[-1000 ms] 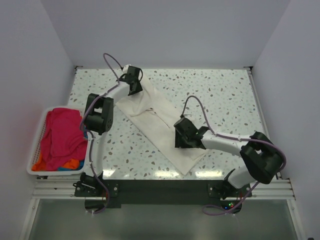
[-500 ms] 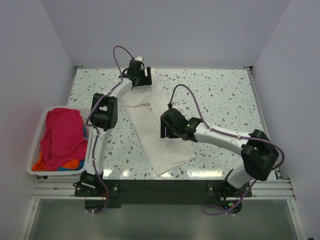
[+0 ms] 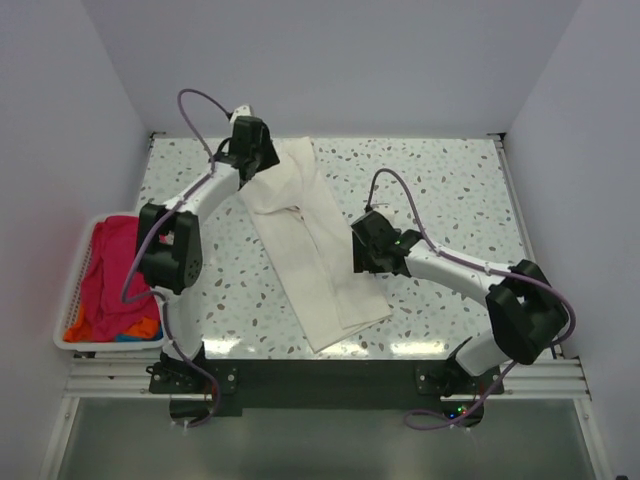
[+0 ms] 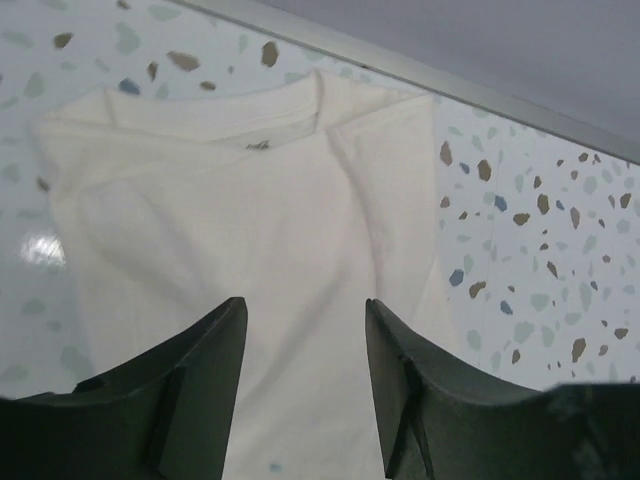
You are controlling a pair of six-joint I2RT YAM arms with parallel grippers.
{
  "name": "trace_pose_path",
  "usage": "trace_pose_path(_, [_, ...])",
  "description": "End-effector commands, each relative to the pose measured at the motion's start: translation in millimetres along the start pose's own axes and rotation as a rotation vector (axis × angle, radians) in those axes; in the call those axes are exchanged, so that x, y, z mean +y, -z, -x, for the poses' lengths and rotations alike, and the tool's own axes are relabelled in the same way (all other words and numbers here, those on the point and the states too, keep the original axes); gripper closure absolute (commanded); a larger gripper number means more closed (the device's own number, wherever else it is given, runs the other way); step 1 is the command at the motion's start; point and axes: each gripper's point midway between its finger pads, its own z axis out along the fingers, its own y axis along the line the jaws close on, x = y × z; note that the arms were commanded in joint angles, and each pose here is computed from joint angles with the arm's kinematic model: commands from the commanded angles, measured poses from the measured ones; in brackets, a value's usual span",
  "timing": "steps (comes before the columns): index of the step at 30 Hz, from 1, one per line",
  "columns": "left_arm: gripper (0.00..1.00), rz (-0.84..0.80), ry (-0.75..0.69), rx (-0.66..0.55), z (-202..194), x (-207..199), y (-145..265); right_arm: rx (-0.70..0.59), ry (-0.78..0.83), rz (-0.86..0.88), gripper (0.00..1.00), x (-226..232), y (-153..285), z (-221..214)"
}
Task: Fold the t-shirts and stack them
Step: Fold the tshirt
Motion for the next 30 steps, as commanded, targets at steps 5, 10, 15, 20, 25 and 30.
trace_pose_path(5, [0.50, 0.189, 0.141, 0.005, -53, 50, 32, 0.046, 0.082, -0.075, 0.32, -14, -17, -17])
trace_pose_path(10, [0.50, 0.266, 0.040, 0.055, -63, 61, 0, 0.081, 0.052, -0.067, 0.43, -16, -22, -36])
trace_pose_path(15, [0.50, 0.377, -0.076, 0.093, -61, 74, -30, 0.113, 0.059, -0.060, 0.55, -7, -17, -65])
trace_pose_path(20, [0.46, 0.364, -0.233, 0.175, -77, 78, -70, 0.148, 0.083, 0.060, 0.59, 39, 3, -105])
trace_pose_path(25, [0.31, 0.187, -0.295, 0.137, -52, 38, -95, 0.161, 0.044, 0.172, 0.58, 72, 11, -127])
trace_pose_path(30, [0.16, 0.009, -0.277, 0.039, -4, -7, -72, 0.125, 0.039, 0.151, 0.45, 69, 17, -114])
